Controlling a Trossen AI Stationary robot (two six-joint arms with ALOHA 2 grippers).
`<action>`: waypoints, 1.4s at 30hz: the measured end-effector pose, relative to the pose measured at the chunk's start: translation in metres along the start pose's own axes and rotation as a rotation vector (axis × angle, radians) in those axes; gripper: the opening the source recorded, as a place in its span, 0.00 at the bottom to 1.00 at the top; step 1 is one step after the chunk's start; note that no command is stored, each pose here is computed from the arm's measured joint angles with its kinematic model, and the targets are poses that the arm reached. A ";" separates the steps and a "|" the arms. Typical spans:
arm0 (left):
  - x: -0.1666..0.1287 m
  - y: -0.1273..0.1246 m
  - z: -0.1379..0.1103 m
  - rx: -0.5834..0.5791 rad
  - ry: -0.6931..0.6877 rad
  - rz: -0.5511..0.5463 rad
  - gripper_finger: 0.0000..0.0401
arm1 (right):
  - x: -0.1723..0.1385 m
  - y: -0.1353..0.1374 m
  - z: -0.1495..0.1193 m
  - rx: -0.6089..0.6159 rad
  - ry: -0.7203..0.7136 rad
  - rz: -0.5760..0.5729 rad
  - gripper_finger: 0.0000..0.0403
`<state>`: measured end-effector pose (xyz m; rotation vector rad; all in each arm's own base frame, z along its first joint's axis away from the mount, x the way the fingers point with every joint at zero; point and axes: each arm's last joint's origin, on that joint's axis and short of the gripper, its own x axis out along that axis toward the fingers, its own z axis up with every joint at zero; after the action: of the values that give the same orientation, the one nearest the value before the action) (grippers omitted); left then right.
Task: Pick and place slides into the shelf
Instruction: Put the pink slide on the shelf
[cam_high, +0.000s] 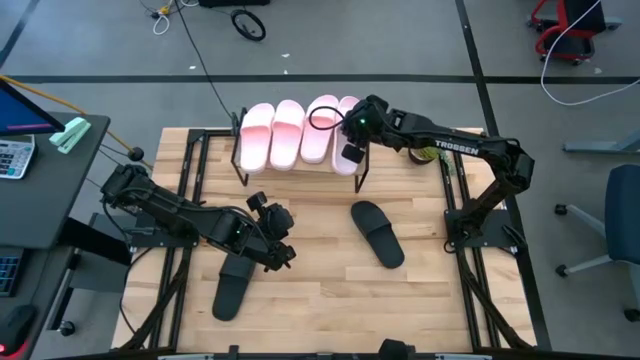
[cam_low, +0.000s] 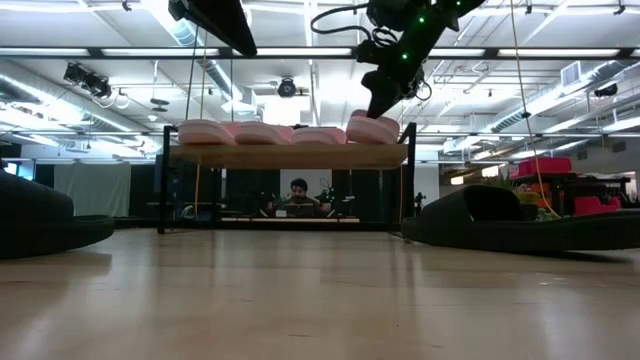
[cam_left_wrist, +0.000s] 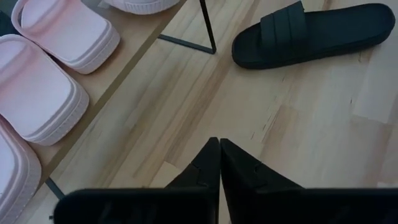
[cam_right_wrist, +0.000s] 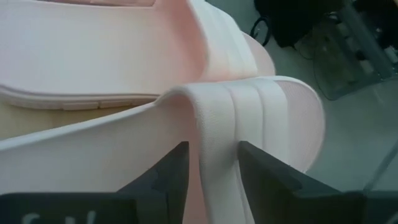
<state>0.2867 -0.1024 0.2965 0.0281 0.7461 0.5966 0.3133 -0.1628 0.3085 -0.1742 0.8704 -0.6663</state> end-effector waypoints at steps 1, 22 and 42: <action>0.000 0.000 0.000 0.000 0.000 0.000 0.03 | 0.000 0.000 0.000 0.002 -0.005 0.020 0.36; 0.000 0.000 0.000 0.002 0.001 0.001 0.04 | 0.047 -0.001 -0.013 0.085 0.052 0.124 0.35; 0.001 0.001 0.000 0.001 0.003 0.004 0.05 | 0.049 -0.032 -0.021 0.314 0.070 0.335 0.35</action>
<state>0.2868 -0.1013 0.2962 0.0301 0.7492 0.6003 0.3048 -0.2146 0.2758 0.2737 0.8263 -0.4882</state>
